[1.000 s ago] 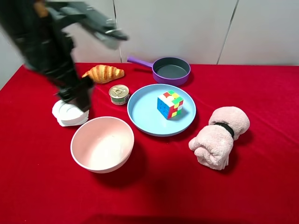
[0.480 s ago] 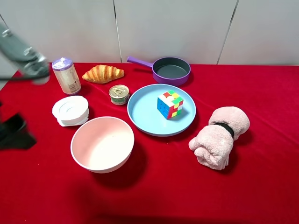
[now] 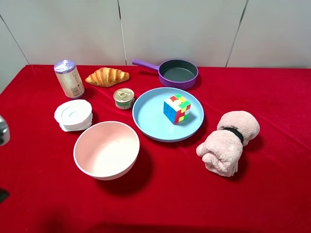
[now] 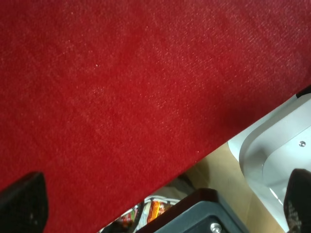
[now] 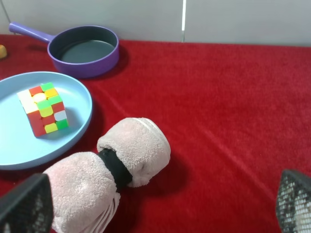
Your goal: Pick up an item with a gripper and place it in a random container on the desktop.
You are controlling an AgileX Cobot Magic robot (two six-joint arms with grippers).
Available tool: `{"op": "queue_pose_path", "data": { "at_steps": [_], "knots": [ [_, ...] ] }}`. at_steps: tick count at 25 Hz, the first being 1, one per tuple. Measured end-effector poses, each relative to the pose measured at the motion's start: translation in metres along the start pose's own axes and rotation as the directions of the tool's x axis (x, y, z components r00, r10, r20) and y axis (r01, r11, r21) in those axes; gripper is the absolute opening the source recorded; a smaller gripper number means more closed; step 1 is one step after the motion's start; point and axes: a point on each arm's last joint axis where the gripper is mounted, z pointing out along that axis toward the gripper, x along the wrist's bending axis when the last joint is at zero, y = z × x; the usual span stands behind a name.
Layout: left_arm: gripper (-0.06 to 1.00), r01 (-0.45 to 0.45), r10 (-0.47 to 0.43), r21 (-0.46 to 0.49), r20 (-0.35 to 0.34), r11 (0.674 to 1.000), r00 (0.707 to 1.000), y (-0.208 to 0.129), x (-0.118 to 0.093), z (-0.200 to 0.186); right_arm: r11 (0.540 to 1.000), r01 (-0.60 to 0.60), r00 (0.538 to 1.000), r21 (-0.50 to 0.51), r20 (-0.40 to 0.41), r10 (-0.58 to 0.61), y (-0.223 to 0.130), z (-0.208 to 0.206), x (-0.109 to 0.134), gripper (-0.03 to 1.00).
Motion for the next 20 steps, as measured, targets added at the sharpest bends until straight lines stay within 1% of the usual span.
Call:
{"op": "queue_pose_path", "data": {
  "at_steps": [4,6,9,12,15,18,20],
  "knots": [
    [0.96,0.0,0.0,-0.035,0.001,0.999,1.0,-0.005,-0.001,0.008,1.0,0.0,1.0,0.0,0.0,0.0,0.0,0.0,0.0,0.69],
    [0.96,0.004,-0.004,-0.033,0.001,0.999,1.0,-0.008,-0.001,0.01,1.0,0.0,1.0,0.0,0.0,0.0,0.0,0.0,0.0,0.69],
    [0.96,0.043,-0.043,-0.048,0.004,0.998,0.999,-0.015,0.001,0.01,1.0,0.0,1.0,0.0,0.0,0.0,0.0,0.0,0.0,0.69],
    [0.96,0.083,-0.083,-0.113,0.01,0.99,0.997,-0.023,0.003,0.003,1.0,0.0,1.0,0.0,0.0,0.0,0.0,0.0,0.0,0.69],
    [0.96,0.143,-0.147,-0.207,-0.002,0.968,0.989,-0.035,0.006,-0.006,1.0,0.0,1.0,0.0,0.0,0.0,0.0,0.0,0.0,0.69],
    [0.96,0.199,-0.215,-0.304,-0.019,0.932,0.976,-0.047,0.008,-0.014,1.0,0.0,1.0,0.0,0.0,0.0,0.0,0.0,0.0,0.69],
    [0.96,0.219,-0.246,-0.363,-0.028,0.906,0.969,-0.055,0.007,-0.019,1.0,0.0,1.0,0.0,0.0,0.0,0.0,0.0,0.0,0.69]
  ]
}}
